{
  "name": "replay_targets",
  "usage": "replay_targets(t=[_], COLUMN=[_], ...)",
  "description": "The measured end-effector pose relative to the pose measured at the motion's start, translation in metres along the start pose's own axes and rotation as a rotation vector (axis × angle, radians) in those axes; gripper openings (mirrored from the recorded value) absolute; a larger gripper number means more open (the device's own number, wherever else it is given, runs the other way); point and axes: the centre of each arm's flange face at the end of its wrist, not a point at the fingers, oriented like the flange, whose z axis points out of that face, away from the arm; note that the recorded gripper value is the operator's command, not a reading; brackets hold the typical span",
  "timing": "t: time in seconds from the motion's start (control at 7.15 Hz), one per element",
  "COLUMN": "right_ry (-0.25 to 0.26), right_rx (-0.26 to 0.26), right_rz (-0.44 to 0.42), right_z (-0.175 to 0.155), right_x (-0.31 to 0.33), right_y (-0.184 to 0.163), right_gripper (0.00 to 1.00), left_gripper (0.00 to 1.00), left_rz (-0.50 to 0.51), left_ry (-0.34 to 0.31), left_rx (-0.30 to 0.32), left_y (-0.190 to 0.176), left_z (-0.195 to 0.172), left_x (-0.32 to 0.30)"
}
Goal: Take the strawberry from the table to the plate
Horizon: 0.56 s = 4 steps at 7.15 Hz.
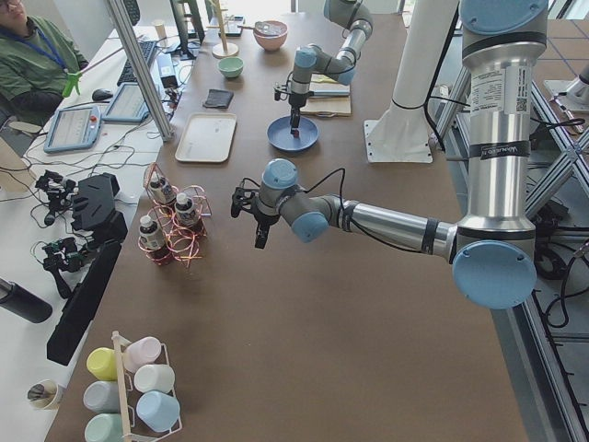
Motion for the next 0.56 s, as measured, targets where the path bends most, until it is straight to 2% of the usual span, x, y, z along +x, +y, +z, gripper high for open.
replay_targets(t=[0.28, 0.56], right_ry=[-0.001, 0.036], right_rx=[-0.038, -0.069], right_rz=[-0.021, -0.108], right_z=[-0.033, -0.069], right_x=[0.086, 0.23], right_y=[-0.054, -0.096], right_gripper=[1.0, 1.0], left_gripper=[0.98, 0.98], left_rz=[0.067, 0.181], left_ry=[-0.009, -0.091], left_rx=[-0.019, -0.06], left_y=[-0.011, -0.028], left_z=[-0.027, -0.066], left_x=[-0.038, -0.097])
